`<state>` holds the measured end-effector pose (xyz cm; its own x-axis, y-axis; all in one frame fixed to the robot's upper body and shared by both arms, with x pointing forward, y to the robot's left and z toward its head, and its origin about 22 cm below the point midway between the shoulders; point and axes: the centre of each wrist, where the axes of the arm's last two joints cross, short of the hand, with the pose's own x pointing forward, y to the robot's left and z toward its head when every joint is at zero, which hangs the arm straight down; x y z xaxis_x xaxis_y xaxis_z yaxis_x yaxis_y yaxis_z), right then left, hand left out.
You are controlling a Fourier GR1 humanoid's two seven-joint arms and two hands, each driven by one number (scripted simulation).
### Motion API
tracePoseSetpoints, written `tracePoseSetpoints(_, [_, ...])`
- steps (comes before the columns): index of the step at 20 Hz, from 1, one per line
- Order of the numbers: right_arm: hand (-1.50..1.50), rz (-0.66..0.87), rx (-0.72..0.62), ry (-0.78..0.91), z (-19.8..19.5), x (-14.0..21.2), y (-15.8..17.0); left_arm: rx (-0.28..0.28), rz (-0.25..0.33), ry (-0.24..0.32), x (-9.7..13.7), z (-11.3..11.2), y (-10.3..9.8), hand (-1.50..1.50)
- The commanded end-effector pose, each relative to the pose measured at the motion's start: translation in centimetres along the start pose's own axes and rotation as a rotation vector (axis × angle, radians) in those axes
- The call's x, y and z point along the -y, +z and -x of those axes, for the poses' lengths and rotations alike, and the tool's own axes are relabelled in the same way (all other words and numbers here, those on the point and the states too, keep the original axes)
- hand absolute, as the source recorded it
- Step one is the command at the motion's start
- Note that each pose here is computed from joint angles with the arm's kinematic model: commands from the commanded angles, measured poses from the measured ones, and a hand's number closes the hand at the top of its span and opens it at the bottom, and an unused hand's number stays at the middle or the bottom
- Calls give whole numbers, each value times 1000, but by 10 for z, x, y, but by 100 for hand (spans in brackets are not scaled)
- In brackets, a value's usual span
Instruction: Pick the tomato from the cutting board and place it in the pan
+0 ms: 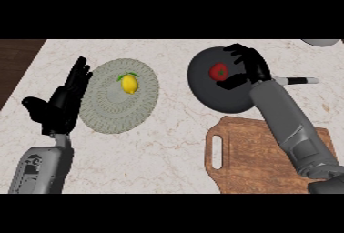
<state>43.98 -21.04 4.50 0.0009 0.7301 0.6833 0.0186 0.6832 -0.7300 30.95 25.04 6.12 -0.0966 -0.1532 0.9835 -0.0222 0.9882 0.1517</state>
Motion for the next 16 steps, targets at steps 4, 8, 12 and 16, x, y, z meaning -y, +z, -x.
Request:
tracePoseSetpoints(4, [-150,-20,67,-99,25,-1,7,-8,-5,-6,-12,-2,-9,0])
tracePoseSetpoints(8, [-150,102,125,-257,18,1,4,-13,-34,-2,-16,-1,-6,0])
tracePoseSetpoints(12, [-150,160,152,-436,45,6,14,-38,-51,-2,-17,7,11,0])
tracePoseSetpoints(16, [-150,5,144,-558,65,6,24,-60,-94,-14,-22,19,14,0])
